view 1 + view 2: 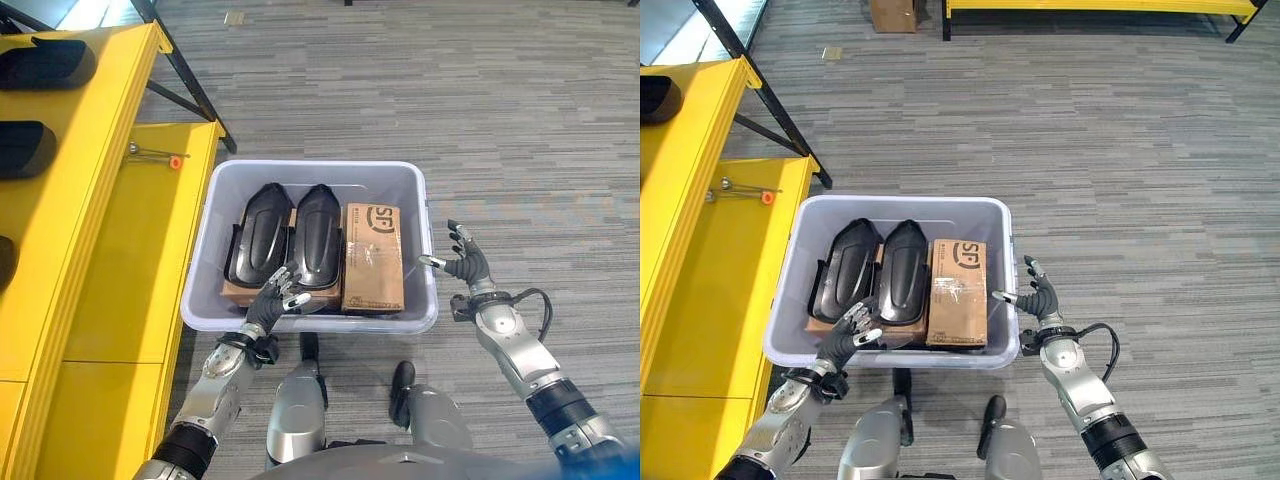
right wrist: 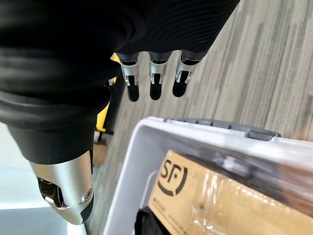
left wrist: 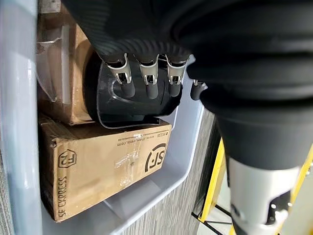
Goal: Move parts from the plastic box to the shelf.
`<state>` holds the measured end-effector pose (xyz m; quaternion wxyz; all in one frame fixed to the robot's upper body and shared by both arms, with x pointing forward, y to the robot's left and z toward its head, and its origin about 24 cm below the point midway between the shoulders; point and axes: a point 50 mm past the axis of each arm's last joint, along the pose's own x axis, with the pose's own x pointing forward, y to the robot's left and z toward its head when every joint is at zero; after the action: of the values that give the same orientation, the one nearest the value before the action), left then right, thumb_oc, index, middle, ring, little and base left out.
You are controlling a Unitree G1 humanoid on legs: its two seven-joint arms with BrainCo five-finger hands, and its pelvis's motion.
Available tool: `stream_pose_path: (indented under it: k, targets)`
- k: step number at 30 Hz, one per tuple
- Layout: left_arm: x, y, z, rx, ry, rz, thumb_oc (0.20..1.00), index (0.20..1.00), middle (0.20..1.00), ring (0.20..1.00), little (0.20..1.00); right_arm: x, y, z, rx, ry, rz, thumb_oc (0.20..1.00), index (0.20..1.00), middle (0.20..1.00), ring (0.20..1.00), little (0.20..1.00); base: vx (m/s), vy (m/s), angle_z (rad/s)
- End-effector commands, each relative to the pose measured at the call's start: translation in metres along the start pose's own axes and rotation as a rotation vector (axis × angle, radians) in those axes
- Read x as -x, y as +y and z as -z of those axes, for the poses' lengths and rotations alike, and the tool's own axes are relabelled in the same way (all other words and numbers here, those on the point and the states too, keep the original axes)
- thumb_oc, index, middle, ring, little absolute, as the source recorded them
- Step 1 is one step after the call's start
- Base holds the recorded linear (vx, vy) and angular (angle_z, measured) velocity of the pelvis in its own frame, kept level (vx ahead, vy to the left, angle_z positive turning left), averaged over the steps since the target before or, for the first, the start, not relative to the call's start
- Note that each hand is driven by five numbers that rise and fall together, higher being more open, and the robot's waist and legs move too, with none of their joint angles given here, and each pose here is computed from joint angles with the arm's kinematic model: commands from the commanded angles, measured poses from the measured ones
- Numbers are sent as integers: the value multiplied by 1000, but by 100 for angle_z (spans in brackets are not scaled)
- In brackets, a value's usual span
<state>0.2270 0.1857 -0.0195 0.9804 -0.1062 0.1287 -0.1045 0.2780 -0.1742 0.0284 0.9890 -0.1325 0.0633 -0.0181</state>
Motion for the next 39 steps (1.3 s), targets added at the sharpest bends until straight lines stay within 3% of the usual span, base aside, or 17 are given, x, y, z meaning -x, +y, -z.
stream_pose_path:
  k: [1,9,19,27,39]
  targets:
    - [5,-1,-22,-63,-106,-8,1000,1000,1000,1000,1000,-8,11,-27,-55,-113,-59,1000,1000,1000,1000,1000,12,-142,-164]
    - [-13,-13,-42,27,-217,47,1000,1000,1000,1000,1000,-4,4,-63,-27,-334,-49,1000,1000,1000,1000,1000,-114,-175,20]
    - [-5,-20,-25,44,-161,72,1000,1000,1000,1000,1000,-11,13,-60,31,-269,-156,1000,1000,1000,1000,1000,-18,250,-2]
    - [-7,-26,-20,12,-145,91,1000,1000,1000,1000,1000,-15,11,-62,74,-301,-137,1000,1000,1000,1000,1000,-37,318,-12]
    - [-5,-15,-30,-19,-163,39,1000,1000,1000,1000,1000,-19,16,-85,-35,-345,-170,1000,1000,1000,1000,1000,-30,26,2]
